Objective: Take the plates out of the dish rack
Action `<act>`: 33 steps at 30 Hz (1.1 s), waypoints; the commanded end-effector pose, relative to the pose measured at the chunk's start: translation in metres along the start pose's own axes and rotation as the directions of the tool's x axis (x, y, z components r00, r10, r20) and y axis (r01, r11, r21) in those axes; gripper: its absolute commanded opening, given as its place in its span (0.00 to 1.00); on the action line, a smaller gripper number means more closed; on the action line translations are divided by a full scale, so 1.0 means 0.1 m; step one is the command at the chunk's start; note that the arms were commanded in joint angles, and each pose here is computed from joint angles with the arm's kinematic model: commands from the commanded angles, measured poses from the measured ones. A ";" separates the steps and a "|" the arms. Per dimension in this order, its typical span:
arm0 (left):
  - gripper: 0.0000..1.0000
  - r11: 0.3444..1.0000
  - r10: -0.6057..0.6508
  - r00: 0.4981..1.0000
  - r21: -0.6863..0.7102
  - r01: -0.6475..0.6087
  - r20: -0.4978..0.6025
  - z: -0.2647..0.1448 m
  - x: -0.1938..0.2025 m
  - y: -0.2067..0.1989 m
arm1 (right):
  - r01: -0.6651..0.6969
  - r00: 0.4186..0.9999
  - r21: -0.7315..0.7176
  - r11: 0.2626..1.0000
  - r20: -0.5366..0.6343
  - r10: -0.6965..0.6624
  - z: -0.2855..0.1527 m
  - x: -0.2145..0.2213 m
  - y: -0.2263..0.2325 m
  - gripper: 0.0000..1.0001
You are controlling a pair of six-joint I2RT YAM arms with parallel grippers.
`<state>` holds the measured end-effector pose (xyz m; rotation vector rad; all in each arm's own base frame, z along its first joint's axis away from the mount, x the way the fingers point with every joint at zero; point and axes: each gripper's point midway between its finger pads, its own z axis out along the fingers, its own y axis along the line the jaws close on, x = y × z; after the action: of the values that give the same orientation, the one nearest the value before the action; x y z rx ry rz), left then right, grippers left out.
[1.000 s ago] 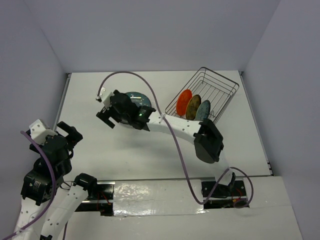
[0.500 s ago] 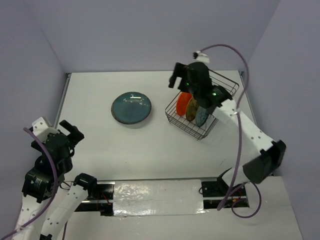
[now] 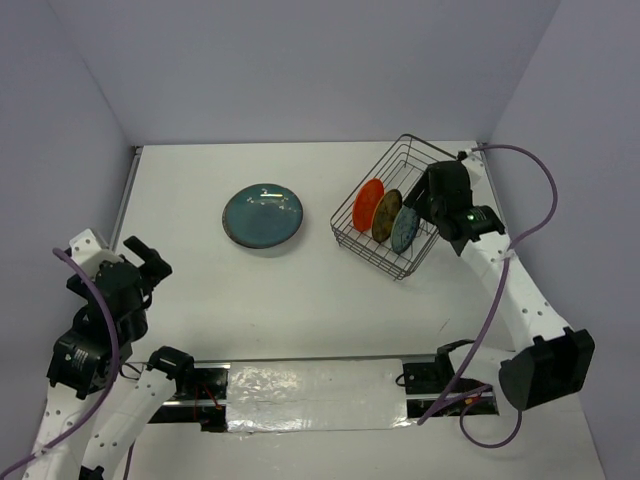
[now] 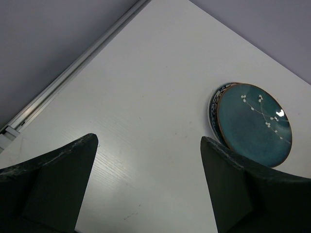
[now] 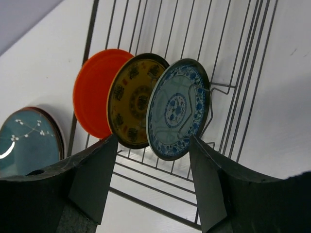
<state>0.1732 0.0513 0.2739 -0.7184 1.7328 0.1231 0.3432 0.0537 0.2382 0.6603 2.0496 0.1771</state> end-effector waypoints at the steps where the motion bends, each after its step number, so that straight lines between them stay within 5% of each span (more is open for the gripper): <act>1: 1.00 1.000 0.023 1.000 0.019 -0.023 0.000 0.05 -0.02 -0.10 | -0.024 0.998 0.002 1.000 -0.058 0.024 0.21 0.14 0.02 0.68; 14: 1.00 0.994 0.107 0.992 0.036 -0.105 -0.072 0.19 0.14 -0.26 | 0.006 0.984 0.069 0.998 -0.176 0.006 0.78 0.55 0.00 0.58; 18: 0.99 0.994 0.107 0.992 0.043 -0.104 -0.073 0.19 0.14 -0.27 | 0.023 0.980 0.113 0.993 -0.198 -0.001 0.87 0.67 -0.11 0.42; 28: 1.00 0.993 0.108 0.992 0.045 -0.105 -0.072 0.19 0.14 -0.27 | 0.010 0.984 0.119 0.993 -0.176 0.011 0.78 0.66 -0.18 0.24; 33: 1.00 0.994 0.106 0.992 0.043 -0.103 -0.072 0.18 0.14 -0.27 | -0.005 0.988 0.093 0.996 -0.156 0.020 0.69 0.58 -0.14 0.00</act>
<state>0.1964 0.0343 0.2560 -0.6204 1.8675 0.1531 0.3702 0.0697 0.1316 0.7262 2.2859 0.1390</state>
